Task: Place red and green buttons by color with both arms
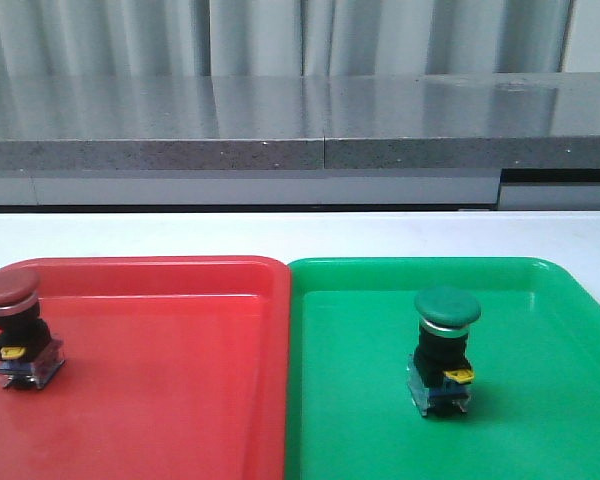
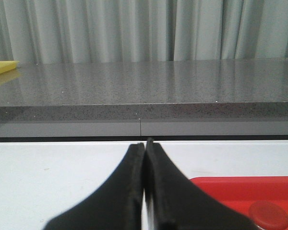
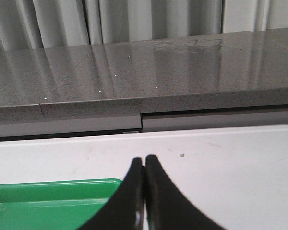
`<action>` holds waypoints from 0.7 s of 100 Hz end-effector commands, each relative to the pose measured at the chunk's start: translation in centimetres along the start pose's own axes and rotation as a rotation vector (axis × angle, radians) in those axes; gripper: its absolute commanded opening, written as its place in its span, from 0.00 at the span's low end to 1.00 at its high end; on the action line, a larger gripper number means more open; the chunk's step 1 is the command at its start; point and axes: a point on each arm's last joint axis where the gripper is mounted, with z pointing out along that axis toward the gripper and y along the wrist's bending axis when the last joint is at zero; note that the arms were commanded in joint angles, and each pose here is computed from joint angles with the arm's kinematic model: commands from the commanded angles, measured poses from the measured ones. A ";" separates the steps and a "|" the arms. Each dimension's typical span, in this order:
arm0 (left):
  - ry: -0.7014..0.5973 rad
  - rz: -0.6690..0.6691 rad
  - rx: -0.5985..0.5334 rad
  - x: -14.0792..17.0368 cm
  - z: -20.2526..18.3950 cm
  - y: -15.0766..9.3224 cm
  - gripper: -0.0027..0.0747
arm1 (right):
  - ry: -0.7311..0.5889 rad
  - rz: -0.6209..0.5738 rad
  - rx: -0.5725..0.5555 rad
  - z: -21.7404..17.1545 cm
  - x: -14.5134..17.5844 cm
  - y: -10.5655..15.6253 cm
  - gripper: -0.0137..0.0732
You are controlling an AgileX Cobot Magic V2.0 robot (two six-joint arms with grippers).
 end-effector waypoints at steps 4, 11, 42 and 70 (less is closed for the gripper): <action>-0.101 -0.020 0.007 -0.5 -0.3 0.0 0.01 | -0.111 -0.035 -0.007 -0.4 -0.4 0.0 0.08; -0.101 -0.020 0.007 -0.5 -0.3 0.0 0.01 | -0.115 -0.035 -0.007 -0.6 0.3 0.0 0.08; -0.101 -0.020 0.007 -0.5 -0.3 0.0 0.01 | -0.197 -0.039 -0.018 -1.3 3.0 -0.3 0.08; -0.101 -0.020 0.007 -0.5 -0.3 0.0 0.01 | -0.198 -0.082 -0.016 -1.3 3.0 -0.3 0.08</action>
